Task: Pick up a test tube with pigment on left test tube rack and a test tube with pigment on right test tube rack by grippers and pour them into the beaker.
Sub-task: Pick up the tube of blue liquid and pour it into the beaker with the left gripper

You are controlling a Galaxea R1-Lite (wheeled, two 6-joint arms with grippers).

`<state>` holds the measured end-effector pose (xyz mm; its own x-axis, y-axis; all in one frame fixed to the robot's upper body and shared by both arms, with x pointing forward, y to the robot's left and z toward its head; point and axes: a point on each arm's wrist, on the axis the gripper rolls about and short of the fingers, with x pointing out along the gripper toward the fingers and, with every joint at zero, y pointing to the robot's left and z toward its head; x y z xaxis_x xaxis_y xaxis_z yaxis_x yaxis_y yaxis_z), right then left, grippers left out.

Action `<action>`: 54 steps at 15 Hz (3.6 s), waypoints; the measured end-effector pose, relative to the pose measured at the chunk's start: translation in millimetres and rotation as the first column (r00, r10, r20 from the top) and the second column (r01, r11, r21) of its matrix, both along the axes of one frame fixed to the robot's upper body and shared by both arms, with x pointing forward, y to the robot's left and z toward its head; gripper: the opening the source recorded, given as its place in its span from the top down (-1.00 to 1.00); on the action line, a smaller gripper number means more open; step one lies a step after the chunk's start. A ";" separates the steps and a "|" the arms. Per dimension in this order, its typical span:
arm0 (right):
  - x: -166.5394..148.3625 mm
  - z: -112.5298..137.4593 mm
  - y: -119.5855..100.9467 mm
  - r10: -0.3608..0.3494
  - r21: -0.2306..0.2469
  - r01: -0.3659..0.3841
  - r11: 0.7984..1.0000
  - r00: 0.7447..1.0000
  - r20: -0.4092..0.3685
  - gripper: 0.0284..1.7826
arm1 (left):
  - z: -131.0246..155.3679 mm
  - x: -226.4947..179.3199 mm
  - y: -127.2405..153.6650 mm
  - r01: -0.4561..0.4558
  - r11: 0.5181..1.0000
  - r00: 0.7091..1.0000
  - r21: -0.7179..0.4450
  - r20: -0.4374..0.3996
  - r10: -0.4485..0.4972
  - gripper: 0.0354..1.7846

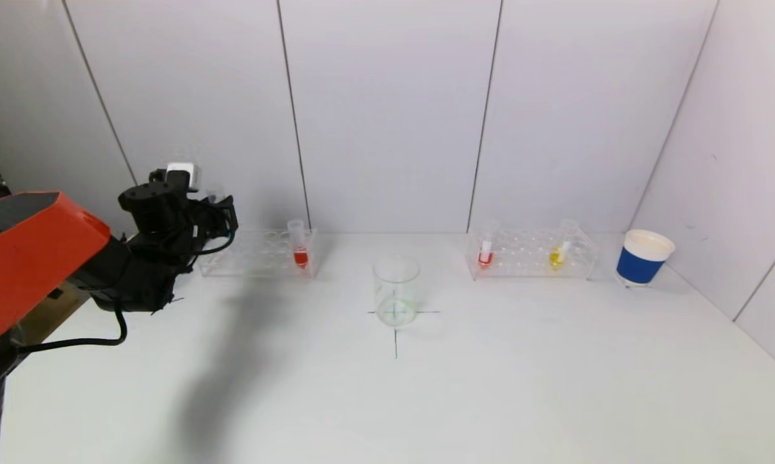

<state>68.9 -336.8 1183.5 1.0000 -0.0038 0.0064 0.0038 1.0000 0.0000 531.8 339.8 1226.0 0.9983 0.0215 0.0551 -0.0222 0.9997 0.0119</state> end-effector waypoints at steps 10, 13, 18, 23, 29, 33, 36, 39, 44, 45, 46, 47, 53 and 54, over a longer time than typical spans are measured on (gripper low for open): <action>0.0 0.0 0.0 0.000 0.000 0.000 1.000 1.000 0.000 -0.99 | 150.5 -18.2 -21.2 0.053 0.999 0.998 0.007 0.040 -0.053 0.52; 0.0 0.0 0.0 0.000 0.000 0.000 1.000 1.000 0.000 -0.99 | 177.2 -26.9 -49.1 0.114 0.990 0.992 0.089 0.039 -0.118 0.52; 0.0 0.0 0.0 0.000 0.000 0.000 1.000 1.000 0.000 -0.99 | 186.9 -37.1 -106.9 0.280 0.926 0.949 0.252 0.074 -0.307 0.52; 0.0 0.1 0.0 0.000 0.000 0.000 1.000 1.000 0.000 -0.99 | 166.6 -31.3 -147.4 0.460 0.765 0.838 0.451 0.065 -0.542 0.52; 0.0 0.0 0.0 0.000 0.000 0.000 1.000 1.000 0.000 -0.99 | 108.2 -16.9 -194.7 0.560 0.515 0.675 0.649 0.004 -0.738 0.52; 0.0 0.0 0.0 0.001 0.000 -0.001 1.000 1.000 0.000 -0.99 | 58.8 -1.9 -210.4 0.564 0.327 0.563 0.758 -0.063 -0.824 0.52; 0.0 -0.1 0.0 0.000 0.000 0.000 1.000 1.000 0.000 -0.99 | 41.0 -4.3 -223.2 0.545 0.231 0.505 0.806 -0.096 -0.858 0.52; 0.0 0.0 0.0 0.001 0.000 -0.001 1.000 1.000 0.000 -0.99 | 36.4 -7.7 -230.0 0.496 0.163 0.460 0.853 -0.099 -0.882 0.52; 0.0 0.1 0.0 0.000 0.000 0.000 1.000 1.000 0.000 -0.99 | 23.7 -1.2 -223.3 0.462 0.140 0.452 0.876 -0.097 -0.887 0.52; 0.0 0.1 0.0 0.000 0.000 0.000 1.000 1.000 0.000 -0.99 | 21.9 1.4 -220.4 0.456 0.142 0.453 0.879 -0.091 -0.887 0.52; 0.0 0.1 0.0 0.000 0.000 0.000 1.000 1.000 0.000 -0.99 | 20.6 3.0 -218.5 0.453 0.142 0.451 0.880 -0.089 -0.888 0.52; 0.0 0.1 0.0 0.000 0.000 0.000 1.000 1.000 0.000 -0.99 | 20.1 4.7 -216.2 0.451 0.142 0.452 0.881 -0.089 -0.887 0.52; 0.0 -0.2 0.0 0.000 0.000 0.000 1.000 1.000 -0.001 -0.99 | 17.9 13.4 -194.2 0.355 0.095 0.463 0.930 -0.087 -0.882 0.52; 0.0 -0.1 0.0 0.000 0.000 0.000 1.000 1.000 0.000 -0.99 | 19.6 13.2 -193.0 0.345 0.092 0.458 0.934 -0.083 -0.885 0.52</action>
<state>68.9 -336.8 1183.4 1.0000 -0.0034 0.0060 0.0034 1.0000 0.0000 545.0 146.8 1245.6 0.4198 -0.9066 -0.0433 0.3253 0.1057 0.9397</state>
